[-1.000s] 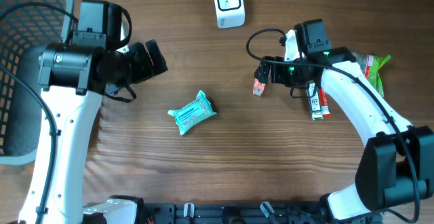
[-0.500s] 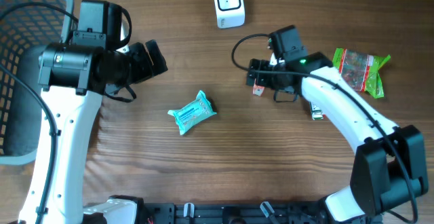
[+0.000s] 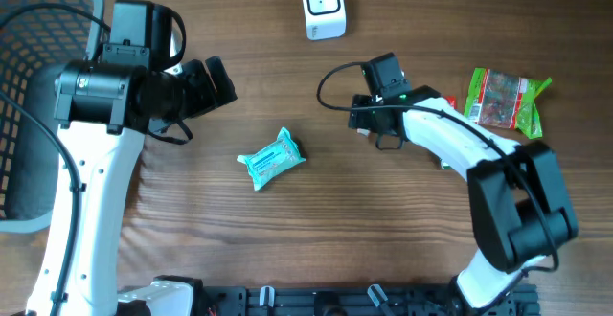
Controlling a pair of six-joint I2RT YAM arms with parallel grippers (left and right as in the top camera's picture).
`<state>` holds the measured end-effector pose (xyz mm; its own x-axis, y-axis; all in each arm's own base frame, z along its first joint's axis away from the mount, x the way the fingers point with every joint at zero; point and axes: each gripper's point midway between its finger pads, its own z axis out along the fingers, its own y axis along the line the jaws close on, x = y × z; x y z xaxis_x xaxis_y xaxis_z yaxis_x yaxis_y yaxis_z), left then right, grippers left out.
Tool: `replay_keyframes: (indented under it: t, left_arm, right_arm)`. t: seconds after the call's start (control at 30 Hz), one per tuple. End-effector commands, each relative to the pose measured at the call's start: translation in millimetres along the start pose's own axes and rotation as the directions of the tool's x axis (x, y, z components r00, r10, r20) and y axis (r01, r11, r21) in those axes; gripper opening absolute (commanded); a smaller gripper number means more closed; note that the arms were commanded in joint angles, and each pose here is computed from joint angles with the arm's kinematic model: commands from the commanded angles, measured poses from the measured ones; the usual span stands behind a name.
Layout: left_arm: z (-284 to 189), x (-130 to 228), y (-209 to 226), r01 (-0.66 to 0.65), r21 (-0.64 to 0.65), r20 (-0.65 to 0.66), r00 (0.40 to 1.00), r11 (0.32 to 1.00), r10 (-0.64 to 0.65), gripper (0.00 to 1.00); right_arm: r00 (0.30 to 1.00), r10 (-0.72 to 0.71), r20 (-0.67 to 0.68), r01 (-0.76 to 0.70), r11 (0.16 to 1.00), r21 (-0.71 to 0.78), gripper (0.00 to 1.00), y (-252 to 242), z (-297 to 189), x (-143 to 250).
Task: Scan the item barcode
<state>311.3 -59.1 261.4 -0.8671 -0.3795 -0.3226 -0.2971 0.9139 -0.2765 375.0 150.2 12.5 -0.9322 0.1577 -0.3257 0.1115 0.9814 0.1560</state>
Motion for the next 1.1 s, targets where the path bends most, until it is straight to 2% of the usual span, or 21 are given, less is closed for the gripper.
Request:
replay_keyframes:
  t: [0.0, 0.07, 0.1, 0.17, 0.2, 0.23, 0.27, 0.3, 0.37, 0.43, 0.47, 0.5, 0.57, 0.6, 0.63, 0.9, 1.0, 1.07]
  left_arm:
    - [-2.0, -2.6, 1.5, 0.005, -0.003, 0.010, 1.000, 1.000, -0.005, 1.00]
    - [-2.0, -2.7, 1.6, 0.005, -0.004, 0.011, 1.000, 1.000, -0.005, 1.00]
    - [-2.0, -2.7, 1.6, 0.005, -0.004, 0.011, 1.000, 1.000, -0.005, 1.00]
    - [-2.0, -2.6, 1.5, 0.005, -0.003, 0.010, 1.000, 1.000, -0.005, 1.00]
    - [-2.0, -2.6, 1.5, 0.005, -0.003, 0.010, 1.000, 1.000, -0.005, 1.00]
    - [-2.0, -2.7, 1.6, 0.005, -0.004, 0.011, 1.000, 1.000, -0.005, 1.00]
    - [-2.0, -2.6, 1.5, 0.005, -0.003, 0.010, 1.000, 1.000, -0.005, 1.00]
    - [-2.0, -2.6, 1.5, 0.005, -0.003, 0.010, 1.000, 1.000, -0.005, 1.00]
    - [-2.0, -2.6, 1.5, 0.005, -0.003, 0.010, 1.000, 1.000, -0.005, 1.00]
    - [-2.0, -2.6, 1.5, 0.005, -0.003, 0.010, 1.000, 1.000, -0.005, 1.00]
    - [-2.0, -2.7, 1.6, 0.005, -0.004, 0.011, 1.000, 1.000, -0.005, 1.00]
    - [-2.0, -2.7, 1.6, 0.005, -0.004, 0.011, 1.000, 1.000, -0.005, 1.00]
    - [-2.0, -2.7, 1.6, 0.005, -0.004, 0.011, 1.000, 1.000, -0.005, 1.00]
    - [-2.0, -2.6, 1.5, 0.005, -0.003, 0.010, 1.000, 1.000, -0.005, 1.00]
    - [-2.0, -2.6, 1.5, 0.005, -0.003, 0.010, 1.000, 1.000, -0.005, 1.00]
    - [-2.0, -2.6, 1.5, 0.005, -0.003, 0.010, 1.000, 1.000, -0.005, 1.00]
    - [-2.0, -2.7, 1.6, 0.005, -0.004, 0.011, 1.000, 1.000, -0.005, 1.00]
    - [-2.0, -2.6, 1.5, 0.005, -0.003, 0.010, 1.000, 1.000, -0.005, 1.00]
  right_arm:
    - [0.999, -0.036, -0.001, 0.036, 0.999, 0.024, 0.43, -4.8, 7.1, 2.3]
    - [0.997, -0.078, -0.006, 0.078, 0.997, 0.025, 0.26, -5.4, 6.2, 3.0]
    - [0.996, -0.090, -0.013, 0.090, 0.996, 0.029, 0.20, -6.5, 5.4, 4.7]
    - [0.993, -0.112, -0.025, 0.113, 0.993, 0.034, 0.19, -8.9, 1.4, 7.0]
    - [0.991, -0.131, -0.022, 0.132, 0.991, 0.034, 0.25, -10.4, -2.9, 5.3]
    - [0.988, -0.151, -0.018, 0.151, 0.988, 0.032, 0.38, -10.8, -5.7, 3.9]
    - [0.983, -0.182, -0.010, 0.182, 0.983, 0.029, 0.61, -10.6, -11.5, 1.6]
    - [0.980, -0.197, -0.001, 0.197, 0.980, 0.026, 0.74, -10.0, -17.1, 0.0]
    - [0.980, -0.201, 0.011, 0.201, 0.979, 0.021, 0.88, -9.2, -28.7, -1.8]
    - [0.980, -0.201, 0.007, 0.201, 0.980, -0.004, 0.91, -5.8, -37.5, 0.4]
    - [0.980, -0.201, -0.004, 0.201, 0.979, -0.020, 0.90, -4.0, -40.0, 3.4]
    - [0.979, -0.201, -0.025, 0.200, 0.979, -0.030, 0.83, -3.8, -41.0, 8.7]
    - [0.977, -0.201, -0.072, 0.198, 0.979, -0.044, 0.31, -4.6, -41.7, 19.6]
    - [0.976, -0.202, -0.079, 0.198, 0.979, -0.053, 0.14, -3.4, -42.1, 21.4]
    - [0.976, -0.198, -0.086, 0.192, 0.978, -0.081, 0.04, -0.2, -43.9, 22.7]
    - [0.987, -0.134, -0.084, 0.127, 0.988, -0.085, 0.04, -17.7, -45.1, 11.7]
    - [0.984, -0.153, -0.086, 0.146, 0.986, -0.086, 0.05, -19.3, -45.8, 11.9]
    - [0.978, -0.195, -0.066, 0.188, 0.977, -0.102, 0.32, -15.7, -52.4, 6.7]
